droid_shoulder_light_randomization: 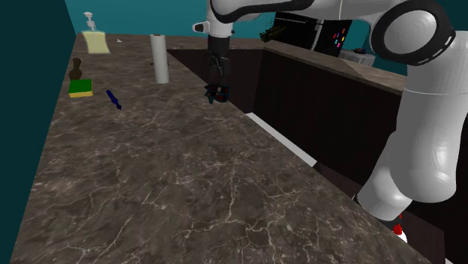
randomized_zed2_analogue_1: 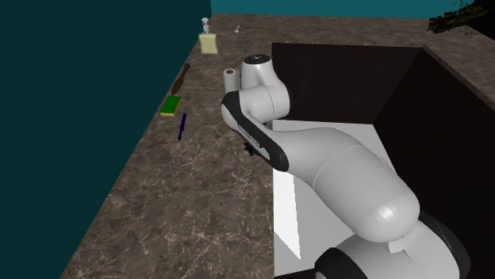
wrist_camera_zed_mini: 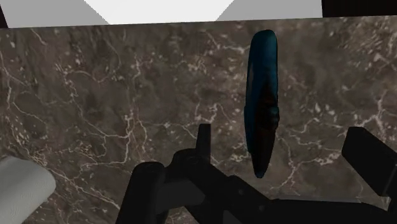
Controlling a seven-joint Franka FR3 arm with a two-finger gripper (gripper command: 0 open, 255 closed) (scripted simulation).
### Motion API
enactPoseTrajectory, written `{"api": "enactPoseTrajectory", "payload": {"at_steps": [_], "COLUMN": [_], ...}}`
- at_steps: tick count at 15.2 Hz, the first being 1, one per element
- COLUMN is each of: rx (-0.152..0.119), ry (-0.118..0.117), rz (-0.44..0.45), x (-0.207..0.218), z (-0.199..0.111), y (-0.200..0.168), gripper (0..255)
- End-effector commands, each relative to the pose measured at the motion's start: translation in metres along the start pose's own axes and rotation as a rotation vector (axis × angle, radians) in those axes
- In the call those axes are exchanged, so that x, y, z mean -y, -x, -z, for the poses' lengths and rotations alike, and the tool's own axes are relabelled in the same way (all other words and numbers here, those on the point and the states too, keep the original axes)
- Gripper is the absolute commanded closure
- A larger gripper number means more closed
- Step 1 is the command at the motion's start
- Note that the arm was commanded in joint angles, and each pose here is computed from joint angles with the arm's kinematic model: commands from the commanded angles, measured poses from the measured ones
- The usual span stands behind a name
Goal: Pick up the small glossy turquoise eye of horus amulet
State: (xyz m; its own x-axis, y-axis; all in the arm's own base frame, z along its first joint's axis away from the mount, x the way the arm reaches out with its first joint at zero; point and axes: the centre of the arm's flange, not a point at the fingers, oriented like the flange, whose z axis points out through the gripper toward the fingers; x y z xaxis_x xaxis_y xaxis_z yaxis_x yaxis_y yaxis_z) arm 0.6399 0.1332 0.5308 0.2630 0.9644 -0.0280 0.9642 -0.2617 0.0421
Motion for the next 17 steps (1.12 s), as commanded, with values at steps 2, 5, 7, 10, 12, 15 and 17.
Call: {"api": "enactPoseTrajectory", "payload": {"at_steps": [2, 5, 7, 10, 12, 15, 17], "rx": [0.001, 0.001, 0.001, 0.001, 0.001, 0.001, 0.001], "ry": [-0.001, -0.001, -0.001, -0.001, -0.001, -0.001, -0.001], "rz": [0.019, 0.019, 0.019, 0.019, 0.019, 0.019, 0.019], "x": [-0.003, -0.003, -0.002, -0.002, -0.002, -0.002, -0.002], "z": [-0.015, -0.03, -0.039, -0.039, -0.039, -0.039, -0.039], "y": [-0.005, -0.005, -0.006, -0.005, -0.005, -0.005, -0.006], "gripper": [0, 0, 0, 255, 255, 255, 255]}}
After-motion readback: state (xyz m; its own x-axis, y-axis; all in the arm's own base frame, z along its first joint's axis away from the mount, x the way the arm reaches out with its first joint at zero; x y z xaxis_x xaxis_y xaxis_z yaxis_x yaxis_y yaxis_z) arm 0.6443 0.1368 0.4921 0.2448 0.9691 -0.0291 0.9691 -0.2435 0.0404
